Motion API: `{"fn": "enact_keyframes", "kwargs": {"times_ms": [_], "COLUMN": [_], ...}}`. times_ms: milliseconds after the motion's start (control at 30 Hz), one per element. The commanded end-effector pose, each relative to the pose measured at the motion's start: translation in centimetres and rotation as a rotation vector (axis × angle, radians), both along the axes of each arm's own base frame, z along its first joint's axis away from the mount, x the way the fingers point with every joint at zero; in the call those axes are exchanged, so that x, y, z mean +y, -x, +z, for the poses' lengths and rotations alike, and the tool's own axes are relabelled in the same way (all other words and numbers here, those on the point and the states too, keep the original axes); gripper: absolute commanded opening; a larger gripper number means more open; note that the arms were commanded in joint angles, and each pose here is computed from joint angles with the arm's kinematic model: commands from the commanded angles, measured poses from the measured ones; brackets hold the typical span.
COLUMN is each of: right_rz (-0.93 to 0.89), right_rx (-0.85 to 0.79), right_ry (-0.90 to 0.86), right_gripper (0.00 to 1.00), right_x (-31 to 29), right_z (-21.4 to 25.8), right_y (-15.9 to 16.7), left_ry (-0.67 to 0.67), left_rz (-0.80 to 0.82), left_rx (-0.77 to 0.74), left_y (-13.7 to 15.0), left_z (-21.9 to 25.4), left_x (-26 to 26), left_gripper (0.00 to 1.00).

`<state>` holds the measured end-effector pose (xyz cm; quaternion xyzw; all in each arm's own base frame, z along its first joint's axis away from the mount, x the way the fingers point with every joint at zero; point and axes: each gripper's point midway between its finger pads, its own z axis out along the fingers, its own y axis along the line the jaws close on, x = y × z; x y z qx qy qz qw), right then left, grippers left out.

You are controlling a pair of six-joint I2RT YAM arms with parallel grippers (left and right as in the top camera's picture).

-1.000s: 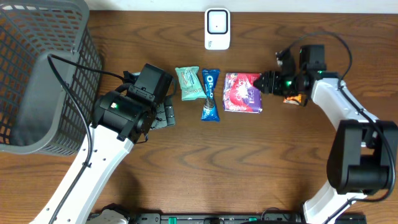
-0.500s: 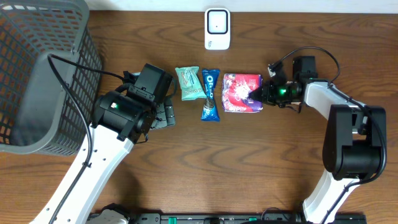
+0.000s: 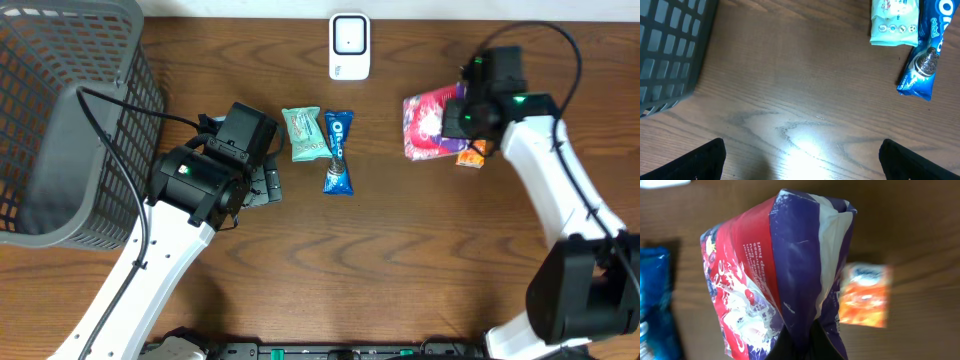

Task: Scan the item barcode
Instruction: 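Grasp the purple Carefree pack with the right gripper and lift it, then swing the purple pack past the scanner and set it down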

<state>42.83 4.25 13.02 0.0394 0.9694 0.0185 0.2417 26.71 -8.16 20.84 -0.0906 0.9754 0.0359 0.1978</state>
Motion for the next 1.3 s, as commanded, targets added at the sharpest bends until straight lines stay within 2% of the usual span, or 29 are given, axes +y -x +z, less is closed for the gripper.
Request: {"fn": "enact_keyframes", "kwargs": {"times_ms": [0, 267, 433, 467, 533, 667, 767, 933, 1100, 1167, 1267], "right_rz": [-0.086, -0.112, -0.012, 0.010, 0.063, 0.181, 0.184, 0.193, 0.164, 0.182, 0.242], "right_rx": [-0.050, -0.060, -0.010, -0.010, -0.019, -0.020, -0.020, 0.037, 0.108, 0.152, 0.215], "right_ry": [0.399, 0.971, 1.086, 1.088, 1.054, 0.840, 0.696, 0.481, 0.314, 0.228, 0.108], "right_gripper": [0.01, 0.01, 0.01, 0.05, 0.15, 0.19, 0.24, 0.31, 0.37, 0.45, 0.66], "right_x": [-2.4, -2.2, -0.2, 0.6, 2.7, 8.1, 10.6, 12.1, 10.5, 9.6, 8.6], "right_z": [1.2, -0.1, -3.3, -3.8, -4.6, -6.1, -5.6, -3.3, -0.1, 0.6, 0.4], "right_y": [0.0, -0.1, 0.1, 0.2, 0.5, 0.9, 0.7, -0.6, -1.5, -1.6, -1.3], "left_ry": [-0.003, -0.003, -0.003, -0.003, -0.003, -0.003, -0.003, -0.003, -0.003, -0.003, -0.003], "left_rz": [0.015, 0.015, 0.015, 0.015, 0.015, 0.015, 0.015, 0.015, 0.015, 0.015, 0.015], "left_rx": [0.009, 0.009, 0.009, 0.009, 0.009, 0.009, 0.009, 0.009, 0.009, 0.009, 0.009], "left_y": [0.0, 0.0, 0.0, 0.0, 0.0, 0.0, 0.0, 0.0, 0.0, 0.0, 0.0], "left_z": [-0.3, -0.3, -0.3, -0.3, -0.3, -0.3, -0.3, -0.3, -0.3, -0.3, -0.3], "left_x": [0.1, 0.1, 0.1, 0.1, 0.1, 0.1, 0.1, 0.1, 0.1, 0.1, 0.1], "left_gripper": [0.98, 0.98, 0.98, 0.98, 0.98, 0.98, 0.98, 0.98, 0.98, 0.98, 0.98]}}
